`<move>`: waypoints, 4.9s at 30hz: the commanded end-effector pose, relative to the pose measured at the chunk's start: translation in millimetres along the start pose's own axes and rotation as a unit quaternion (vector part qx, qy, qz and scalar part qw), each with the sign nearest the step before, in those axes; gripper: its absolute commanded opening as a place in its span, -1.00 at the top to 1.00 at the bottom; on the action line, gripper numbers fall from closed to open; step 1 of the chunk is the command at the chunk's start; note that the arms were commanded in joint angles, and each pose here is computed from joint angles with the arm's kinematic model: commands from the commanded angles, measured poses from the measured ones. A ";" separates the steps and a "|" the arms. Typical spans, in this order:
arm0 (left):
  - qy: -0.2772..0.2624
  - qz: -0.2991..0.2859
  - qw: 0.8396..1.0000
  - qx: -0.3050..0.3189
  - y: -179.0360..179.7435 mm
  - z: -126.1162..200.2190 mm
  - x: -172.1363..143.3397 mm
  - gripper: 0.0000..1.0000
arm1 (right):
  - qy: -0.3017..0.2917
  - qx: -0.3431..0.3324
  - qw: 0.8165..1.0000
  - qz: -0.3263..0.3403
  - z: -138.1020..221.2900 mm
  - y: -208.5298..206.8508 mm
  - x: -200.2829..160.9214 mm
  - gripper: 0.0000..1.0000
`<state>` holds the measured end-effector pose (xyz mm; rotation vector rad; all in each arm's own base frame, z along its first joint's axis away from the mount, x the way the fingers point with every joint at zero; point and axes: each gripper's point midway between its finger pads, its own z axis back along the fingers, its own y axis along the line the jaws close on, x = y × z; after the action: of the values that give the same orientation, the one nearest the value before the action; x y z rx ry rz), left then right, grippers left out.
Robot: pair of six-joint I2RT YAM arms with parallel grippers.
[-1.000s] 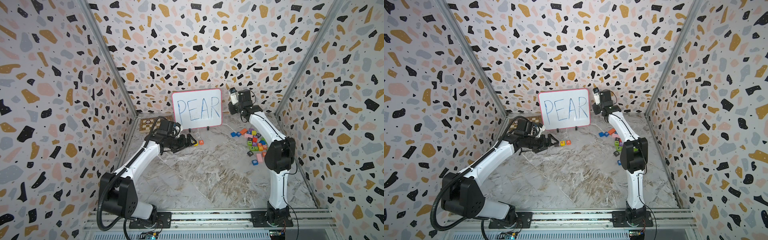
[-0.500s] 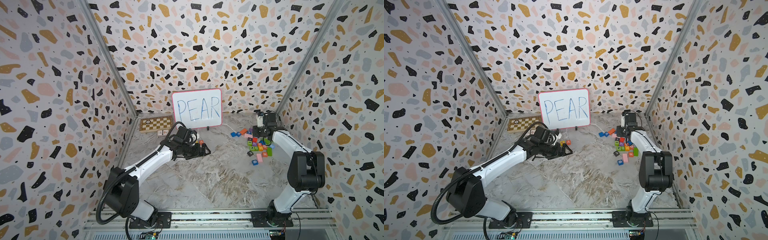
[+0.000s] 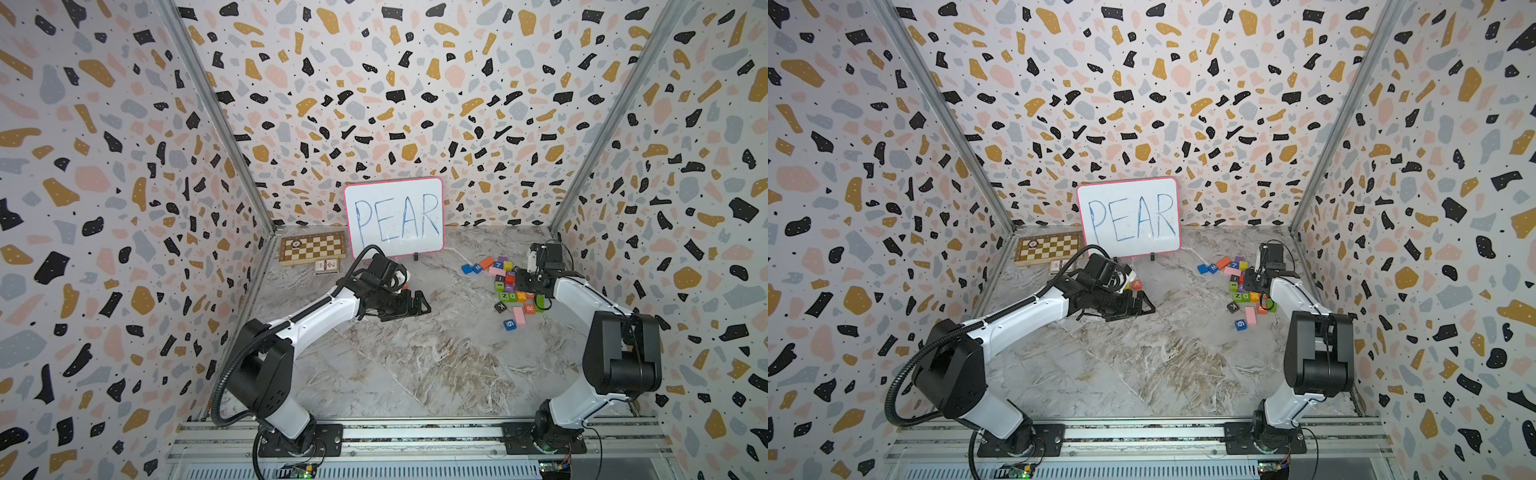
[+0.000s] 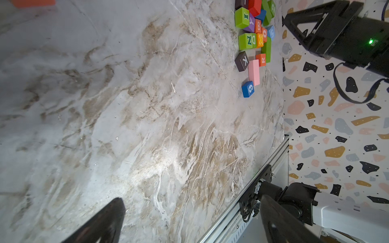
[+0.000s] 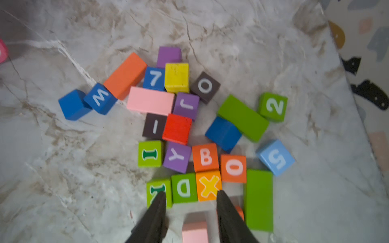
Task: Spell the uppercase word “pear” with letter blocks
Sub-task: Pick up the letter block from the center of the board, then place the letter block at the center of the board.
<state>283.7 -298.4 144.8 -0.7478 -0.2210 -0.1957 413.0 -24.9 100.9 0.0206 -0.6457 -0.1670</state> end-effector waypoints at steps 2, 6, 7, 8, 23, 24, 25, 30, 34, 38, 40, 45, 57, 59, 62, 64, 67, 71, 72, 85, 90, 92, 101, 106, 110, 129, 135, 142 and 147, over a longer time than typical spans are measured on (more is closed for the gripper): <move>0.004 -0.011 1.000 -0.024 -16.6 -7.2 0.8 -0.98 | -0.032 -0.010 0.999 -0.031 21.7 -14.4 1.2 0.15; 0.008 -0.012 0.999 -0.032 -22.1 -10.5 -1.1 -0.98 | -0.035 -0.006 0.998 -0.050 19.6 -22.4 -10.9 0.14; 0.009 -0.012 0.999 -0.034 -23.3 -10.7 -1.3 -0.98 | -0.034 -0.001 0.998 -0.055 17.0 -22.9 -14.6 0.12; 0.009 -0.013 0.999 -0.035 -24.1 -10.7 -1.8 -0.98 | -0.031 0.000 0.998 -0.059 14.2 -24.7 -18.3 0.12; 0.006 -0.017 0.999 -0.033 -25.1 -6.3 -3.4 -0.98 | 0.027 0.011 0.996 -0.082 -16.6 -34.8 -51.6 0.15; 0.006 -0.016 0.999 -0.032 -24.8 -6.6 -3.5 -0.98 | 0.028 0.011 0.996 -0.082 -17.4 -35.1 -52.5 0.16; 0.007 -0.016 0.999 -0.033 -25.1 -6.7 -3.7 -0.98 | 0.031 0.010 0.996 -0.082 -18.4 -35.3 -54.3 0.16; 0.008 -0.015 0.999 -0.035 -26.2 -7.0 -3.0 -0.98 | 0.039 0.006 0.996 -0.082 -23.8 -37.0 -59.2 0.16; 0.008 -0.018 0.999 -0.035 -26.7 -6.7 -2.4 -0.98 | 0.044 -0.002 0.996 -0.082 -26.7 -39.6 -61.4 0.16; 0.008 -0.019 0.999 -0.035 -26.8 -6.4 -2.3 -0.98 | 0.045 -0.008 0.996 -0.083 -27.9 -42.8 -63.0 0.16; 0.009 -0.019 0.999 -0.035 -26.8 -7.0 -2.7 -0.98 | 0.044 -0.009 0.995 -0.084 -27.9 -43.9 -62.6 0.17; 0.010 -0.019 0.999 -0.035 -25.6 -7.6 -3.6 -0.98 | 0.045 -0.010 0.995 -0.085 -30.0 -44.6 -63.1 0.18; 0.010 -0.019 0.999 -0.034 -24.9 -7.3 -4.8 -0.98 | 0.048 -0.015 0.995 -0.088 -36.4 -47.4 -61.8 0.34; 0.010 -0.018 0.999 -0.033 -24.1 -7.8 -5.2 -0.98 | 0.047 -0.014 0.995 -0.088 -36.4 -47.0 -60.9 0.37; 0.009 -0.018 0.999 -0.033 -24.4 -7.3 -4.7 -0.98 | 0.047 -0.011 0.995 -0.090 -35.7 -45.9 -60.5 0.41; 0.008 -0.018 0.999 -0.033 -24.5 -7.1 -4.5 -0.98 | 0.043 -0.012 0.995 -0.091 -33.7 -46.2 -58.4 0.42; 0.007 -0.018 0.999 -0.031 -24.2 -6.6 -4.2 -0.98 | 0.037 -0.013 0.995 -0.093 -29.4 -46.5 -54.4 0.42; 0.006 -0.019 0.999 -0.027 -24.0 -5.3 -3.5 -0.98 | 0.025 -0.016 0.995 -0.093 -20.6 -47.1 -46.9 0.42; 0.006 -0.020 0.999 -0.027 -24.6 -4.3 -3.2 -0.98 | 0.022 -0.016 0.995 -0.093 -18.0 -46.8 -44.9 0.42; -0.006 -0.016 1.000 -0.015 -19.6 3.5 -1.3 -0.98 | -0.005 0.082 0.996 -0.043 22.0 51.0 -48.8 0.42; -0.008 -0.009 1.000 -0.007 -11.9 4.2 -3.7 -0.98 | 0.017 0.125 0.992 0.003 18.3 122.9 -69.0 0.42; -0.009 -0.006 1.000 -0.004 -8.3 4.4 -5.1 -0.98 | 0.028 0.140 0.990 0.018 14.3 148.5 -77.9 0.42; -0.018 0.012 1.000 0.007 13.7 11.3 -7.4 -0.98 | 0.064 0.163 0.982 0.075 -9.1 223.4 -106.6 0.42; -0.024 0.021 0.999 0.009 23.0 16.1 -6.8 -0.98 | 0.070 0.166 0.980 0.087 -14.9 238.2 -111.4 0.39; -0.028 0.023 0.999 0.007 26.5 18.3 -6.3 -0.98 | 0.077 0.166 0.979 0.095 -18.7 243.3 -115.0 0.36; -0.033 0.027 0.999 0.006 31.4 25.3 -4.9 -0.98 | 0.085 0.223 0.963 0.128 6.9 262.0 -126.7 -0.05; -0.034 0.029 0.999 0.007 33.0 26.1 -6.0 -0.98 | 0.090 0.237 0.957 0.140 16.2 274.4 -138.7 -0.05; -0.042 0.028 0.999 0.010 33.3 32.6 -6.4 -0.98 | 0.040 0.209 0.959 0.187 31.0 272.2 -120.0 -0.05; -0.047 0.030 0.998 0.016 35.7 37.1 -6.4 -0.98 | -0.022 0.170 0.960 0.220 42.7 267.7 -83.3 -0.17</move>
<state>283.0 -252.2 143.5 -0.7387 -0.2697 -0.0941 342.8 262.3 68.5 0.2854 -0.5922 0.3507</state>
